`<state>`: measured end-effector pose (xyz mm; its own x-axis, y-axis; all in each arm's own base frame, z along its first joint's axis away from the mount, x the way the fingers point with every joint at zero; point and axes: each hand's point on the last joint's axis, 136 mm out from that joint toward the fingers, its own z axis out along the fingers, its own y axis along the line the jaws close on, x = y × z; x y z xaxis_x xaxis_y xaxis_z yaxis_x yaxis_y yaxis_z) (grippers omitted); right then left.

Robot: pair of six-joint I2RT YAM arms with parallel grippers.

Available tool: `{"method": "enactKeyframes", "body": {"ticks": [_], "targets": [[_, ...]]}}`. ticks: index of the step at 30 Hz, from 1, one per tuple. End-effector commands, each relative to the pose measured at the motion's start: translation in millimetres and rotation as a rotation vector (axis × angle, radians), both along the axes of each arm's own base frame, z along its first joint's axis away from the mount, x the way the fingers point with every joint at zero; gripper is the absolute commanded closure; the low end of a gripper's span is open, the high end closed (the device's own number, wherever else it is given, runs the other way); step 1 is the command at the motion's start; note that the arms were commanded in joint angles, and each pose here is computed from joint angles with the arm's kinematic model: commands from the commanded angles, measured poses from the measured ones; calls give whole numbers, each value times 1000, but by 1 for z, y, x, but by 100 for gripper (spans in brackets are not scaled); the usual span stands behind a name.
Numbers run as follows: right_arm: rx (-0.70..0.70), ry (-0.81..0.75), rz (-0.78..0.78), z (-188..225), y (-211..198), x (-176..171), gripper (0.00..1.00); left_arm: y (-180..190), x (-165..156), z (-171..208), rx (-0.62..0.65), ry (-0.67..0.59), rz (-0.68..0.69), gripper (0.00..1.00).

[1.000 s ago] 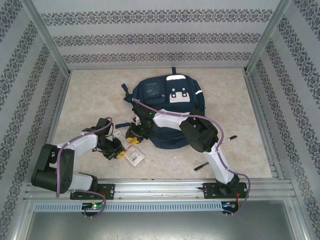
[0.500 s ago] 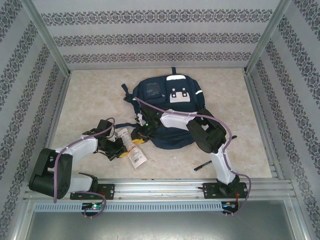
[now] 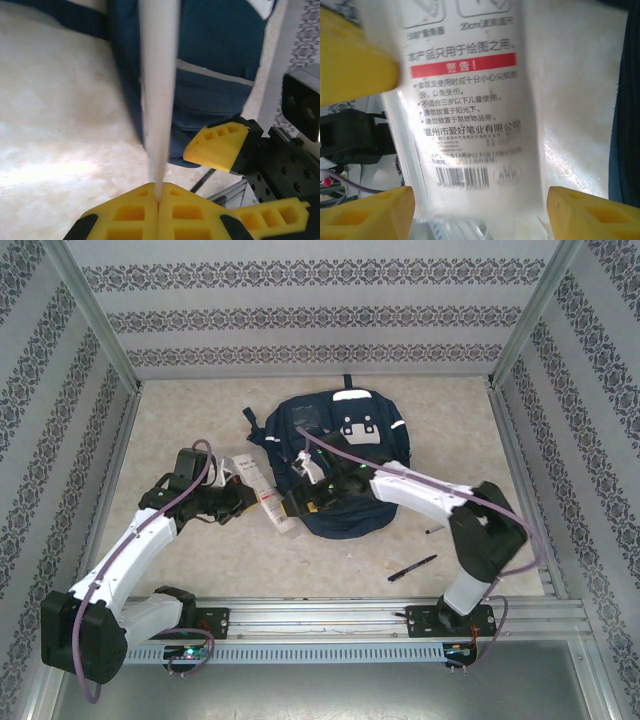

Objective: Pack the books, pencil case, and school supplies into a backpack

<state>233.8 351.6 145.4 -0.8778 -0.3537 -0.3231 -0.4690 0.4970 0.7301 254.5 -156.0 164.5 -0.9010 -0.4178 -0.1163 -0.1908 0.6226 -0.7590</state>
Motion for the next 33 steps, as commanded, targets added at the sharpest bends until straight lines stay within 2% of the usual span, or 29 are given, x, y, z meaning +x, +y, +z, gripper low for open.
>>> {"method": "enactKeyframes", "body": {"ticks": [1,3,7,9,12,16,20,23,25,27,28,29,31,33], "targets": [[85,-137,4,23,-9,8,28,-7,-1,19,-48,8,0,100],[83,-241,5,36,-11,5,22,-4,0,16,-37,42,22,100],[-30,-697,89,47,-3,-12,13,-10,1,13,-78,99,34,100],[-97,-832,77,45,0,-9,11,-11,1,10,-92,118,52,100],[-215,-797,-48,43,1,10,10,-12,0,6,-99,142,78,100],[-308,-842,-31,30,31,-1,10,-13,-2,2,-112,183,100,100],[-419,-871,-83,5,42,9,14,-20,-3,4,-148,199,97,100],[-503,-902,-115,-8,43,24,28,-25,-6,8,-154,204,80,100],[-533,-934,-117,-10,43,30,58,-25,-9,9,-152,199,79,100],[-505,-952,-97,-7,44,28,90,-26,-11,9,-161,201,72,100],[-463,-953,-57,-4,47,21,100,-28,-11,13,-174,193,62,100],[-425,-949,-19,-2,49,15,100,-30,-10,18,-190,173,49,95],[-346,-952,57,5,48,3,100,-35,-5,38,-227,74,10,67],[-318,-991,64,16,34,4,100,-33,2,59,-214,-58,-11,52]]}}
